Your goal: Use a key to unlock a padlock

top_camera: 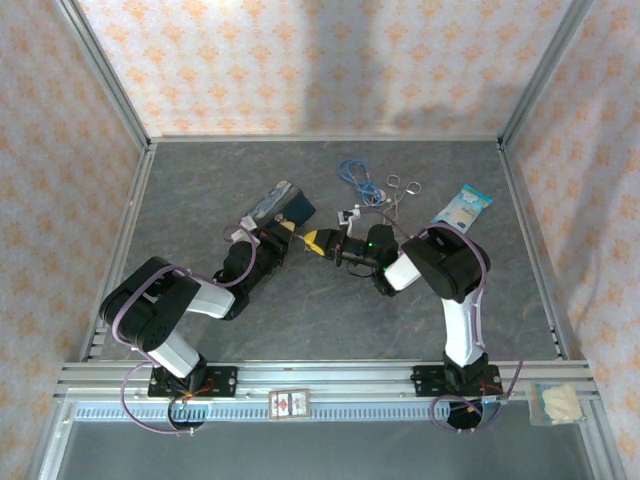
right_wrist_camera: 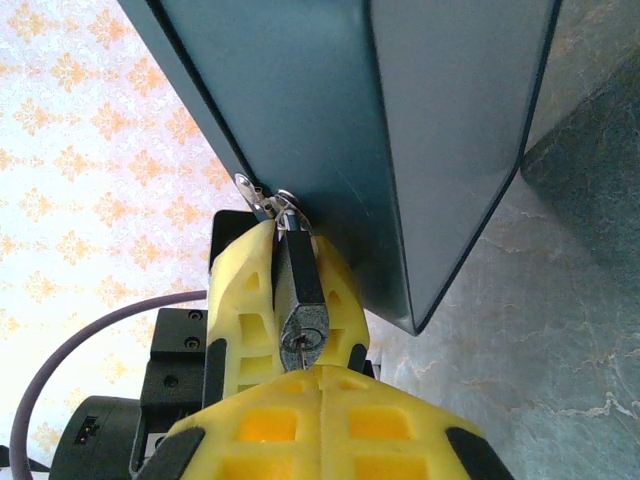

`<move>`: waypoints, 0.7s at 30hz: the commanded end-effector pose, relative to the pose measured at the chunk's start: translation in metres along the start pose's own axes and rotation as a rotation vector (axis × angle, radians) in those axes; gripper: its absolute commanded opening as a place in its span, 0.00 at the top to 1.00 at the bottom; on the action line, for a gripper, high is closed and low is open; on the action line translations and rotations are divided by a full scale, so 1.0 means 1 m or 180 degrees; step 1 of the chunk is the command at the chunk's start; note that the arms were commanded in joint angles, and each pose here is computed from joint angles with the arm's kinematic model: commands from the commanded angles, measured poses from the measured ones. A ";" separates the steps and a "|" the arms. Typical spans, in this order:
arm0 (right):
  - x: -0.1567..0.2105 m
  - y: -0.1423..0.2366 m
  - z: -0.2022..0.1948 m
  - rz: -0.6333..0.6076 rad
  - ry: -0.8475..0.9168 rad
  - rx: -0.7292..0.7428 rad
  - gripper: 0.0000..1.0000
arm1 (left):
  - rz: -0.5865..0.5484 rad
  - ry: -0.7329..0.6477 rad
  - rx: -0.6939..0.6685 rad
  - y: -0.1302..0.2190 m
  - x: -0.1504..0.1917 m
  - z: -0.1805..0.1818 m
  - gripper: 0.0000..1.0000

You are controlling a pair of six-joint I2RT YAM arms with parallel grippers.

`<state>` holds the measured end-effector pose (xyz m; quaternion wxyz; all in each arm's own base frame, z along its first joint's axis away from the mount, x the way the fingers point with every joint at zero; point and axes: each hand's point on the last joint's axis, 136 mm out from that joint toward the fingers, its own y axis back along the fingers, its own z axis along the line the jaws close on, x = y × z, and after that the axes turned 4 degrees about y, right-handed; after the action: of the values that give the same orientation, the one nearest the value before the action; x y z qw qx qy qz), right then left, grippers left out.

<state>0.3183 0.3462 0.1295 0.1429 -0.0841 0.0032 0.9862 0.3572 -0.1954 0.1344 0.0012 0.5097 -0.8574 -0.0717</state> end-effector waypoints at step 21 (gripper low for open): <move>-0.031 0.022 0.032 -0.1333 0.0695 0.0080 1.00 | 0.0212 0.0369 0.0212 0.009 0.024 -0.032 1.00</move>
<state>0.3145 0.3367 0.1439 0.2566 -0.1807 0.0333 0.9489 0.3524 -0.1996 0.1476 0.0332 0.5127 -0.8569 -0.0412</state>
